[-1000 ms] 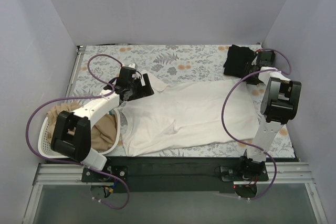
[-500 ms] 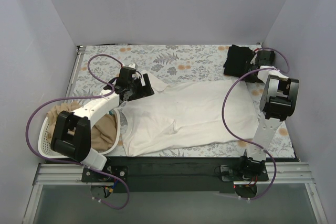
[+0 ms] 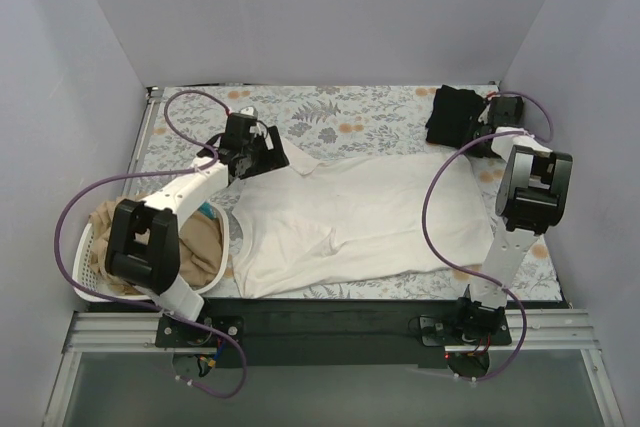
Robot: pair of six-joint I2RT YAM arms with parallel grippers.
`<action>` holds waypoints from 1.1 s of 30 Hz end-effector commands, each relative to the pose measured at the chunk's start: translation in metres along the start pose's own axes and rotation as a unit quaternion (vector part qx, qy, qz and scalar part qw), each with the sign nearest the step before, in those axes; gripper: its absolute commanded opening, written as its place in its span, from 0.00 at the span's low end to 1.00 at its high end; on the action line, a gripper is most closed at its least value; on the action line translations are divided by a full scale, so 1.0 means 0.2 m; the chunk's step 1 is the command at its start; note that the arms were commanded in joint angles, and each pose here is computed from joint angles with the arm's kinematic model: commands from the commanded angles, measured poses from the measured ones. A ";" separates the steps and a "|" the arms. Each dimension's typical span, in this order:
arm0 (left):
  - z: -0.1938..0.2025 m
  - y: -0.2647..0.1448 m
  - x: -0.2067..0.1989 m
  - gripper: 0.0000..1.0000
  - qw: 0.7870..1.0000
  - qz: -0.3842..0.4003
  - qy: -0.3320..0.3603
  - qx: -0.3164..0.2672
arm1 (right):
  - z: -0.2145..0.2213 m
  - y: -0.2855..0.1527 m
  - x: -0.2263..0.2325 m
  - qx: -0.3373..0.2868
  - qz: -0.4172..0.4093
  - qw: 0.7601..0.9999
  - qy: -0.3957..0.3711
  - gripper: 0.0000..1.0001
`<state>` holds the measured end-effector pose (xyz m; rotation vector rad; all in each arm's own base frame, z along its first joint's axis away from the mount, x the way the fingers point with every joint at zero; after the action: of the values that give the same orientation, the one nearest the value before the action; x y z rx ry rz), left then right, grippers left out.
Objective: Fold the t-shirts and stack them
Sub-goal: Fold the tshirt
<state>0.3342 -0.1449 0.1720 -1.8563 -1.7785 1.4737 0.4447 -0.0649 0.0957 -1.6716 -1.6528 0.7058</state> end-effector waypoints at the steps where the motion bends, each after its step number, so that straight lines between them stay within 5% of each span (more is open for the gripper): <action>1: -0.17 0.07 0.02 0.80 0.998 -0.037 -0.007 -0.051 | -0.11 -0.14 0.04 -0.051 -0.016 0.999 0.011 0.01; 19: -0.40 0.59 0.03 0.63 0.995 -0.058 0.043 -0.076 | -0.02 -0.17 0.07 -0.044 -0.039 0.998 0.011 0.01; 33: -0.43 0.75 0.09 0.53 0.991 -0.091 0.071 -0.068 | -0.03 -0.18 0.08 -0.049 -0.057 0.997 0.015 0.01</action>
<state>0.4812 -0.1314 0.0893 -1.7379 -1.9400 1.2224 0.4230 -0.0501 0.1086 -1.6031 -1.7092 0.6055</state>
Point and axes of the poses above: each gripper's point midway between its finger pads, its own y axis out along the fingers, its own x axis along the line the jaws close on, z = x × y, the point moved 8 cm from there along -y, back along the fingers, and after that the axes turned 13 degrees about -y, right-handed, at the moved point
